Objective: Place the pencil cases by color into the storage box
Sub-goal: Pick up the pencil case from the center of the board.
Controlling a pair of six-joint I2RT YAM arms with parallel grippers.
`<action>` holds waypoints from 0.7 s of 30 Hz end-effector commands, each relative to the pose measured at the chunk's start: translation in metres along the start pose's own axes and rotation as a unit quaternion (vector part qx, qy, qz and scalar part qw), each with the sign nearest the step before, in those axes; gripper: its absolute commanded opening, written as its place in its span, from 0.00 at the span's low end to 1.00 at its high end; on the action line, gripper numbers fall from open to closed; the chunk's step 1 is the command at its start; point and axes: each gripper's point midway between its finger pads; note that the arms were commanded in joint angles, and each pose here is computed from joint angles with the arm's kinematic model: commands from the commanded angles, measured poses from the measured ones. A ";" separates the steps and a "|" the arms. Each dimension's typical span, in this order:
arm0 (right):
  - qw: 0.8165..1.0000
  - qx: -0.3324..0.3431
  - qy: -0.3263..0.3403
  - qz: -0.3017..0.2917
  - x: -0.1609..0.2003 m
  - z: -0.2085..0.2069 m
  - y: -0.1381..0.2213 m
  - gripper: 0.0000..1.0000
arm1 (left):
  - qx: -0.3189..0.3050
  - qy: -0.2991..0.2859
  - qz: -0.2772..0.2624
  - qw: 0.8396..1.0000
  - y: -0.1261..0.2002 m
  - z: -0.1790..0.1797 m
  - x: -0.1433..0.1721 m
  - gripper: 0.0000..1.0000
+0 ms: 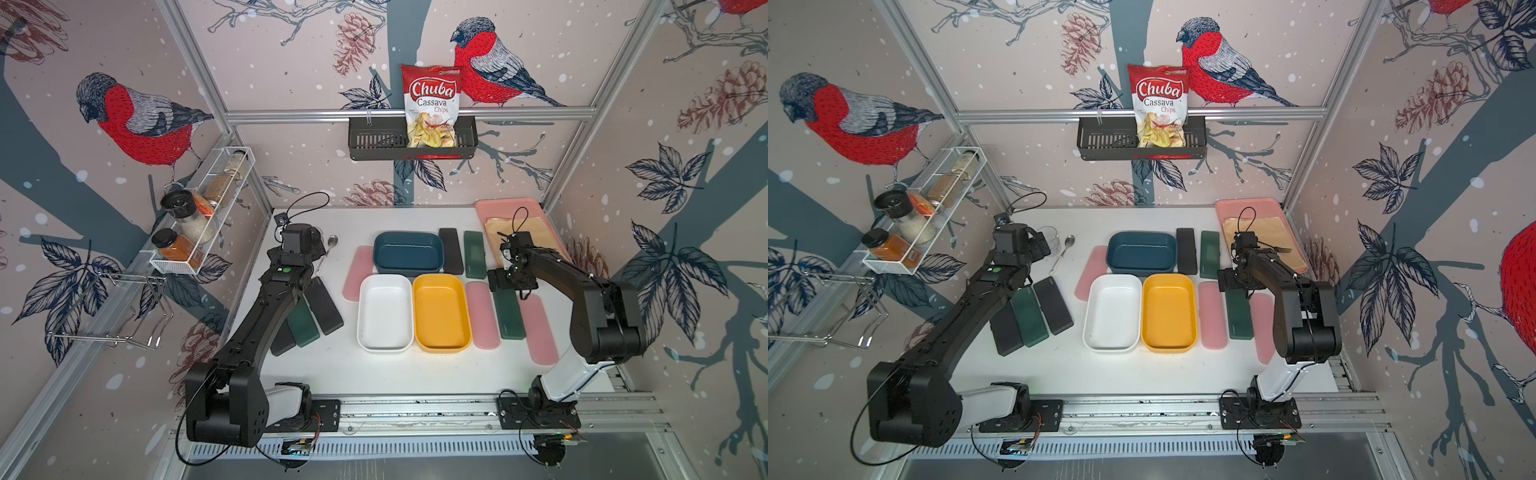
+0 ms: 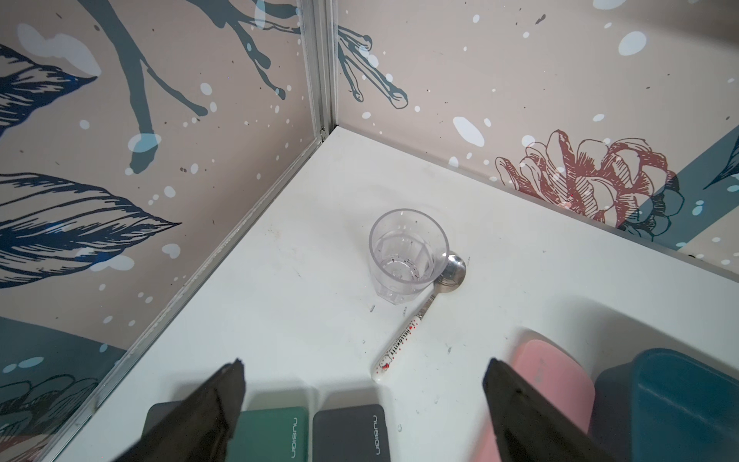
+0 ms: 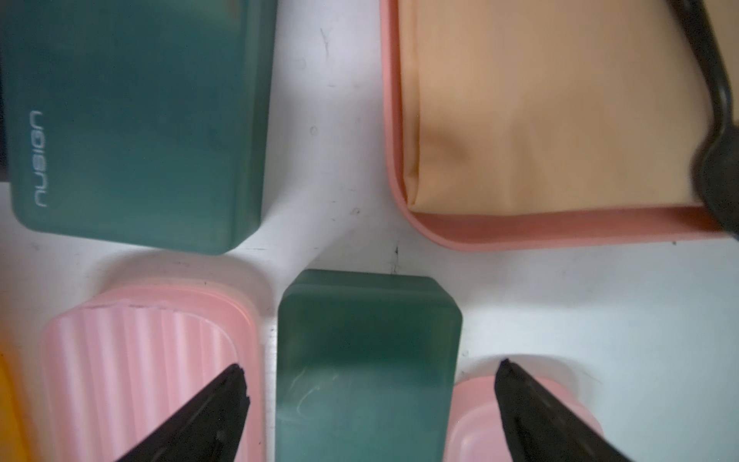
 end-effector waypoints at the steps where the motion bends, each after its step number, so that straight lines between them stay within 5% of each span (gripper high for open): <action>1: 1.000 0.015 -0.008 -0.005 -0.001 -0.005 -0.002 1.00 | 0.004 0.005 0.005 1.000 0.001 -0.002 0.000 0.97; 21: 1.000 -0.005 -0.017 0.022 0.006 0.003 -0.024 0.87 | 0.000 0.003 0.026 1.000 -0.007 -0.003 0.012 0.97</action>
Point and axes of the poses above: each gripper's point midway between its finger pads, its own y axis back along the fingers, its own z axis along the line the jaws close on, x = y × z, and after that the axes turned 8 degrees about -y, right-handed
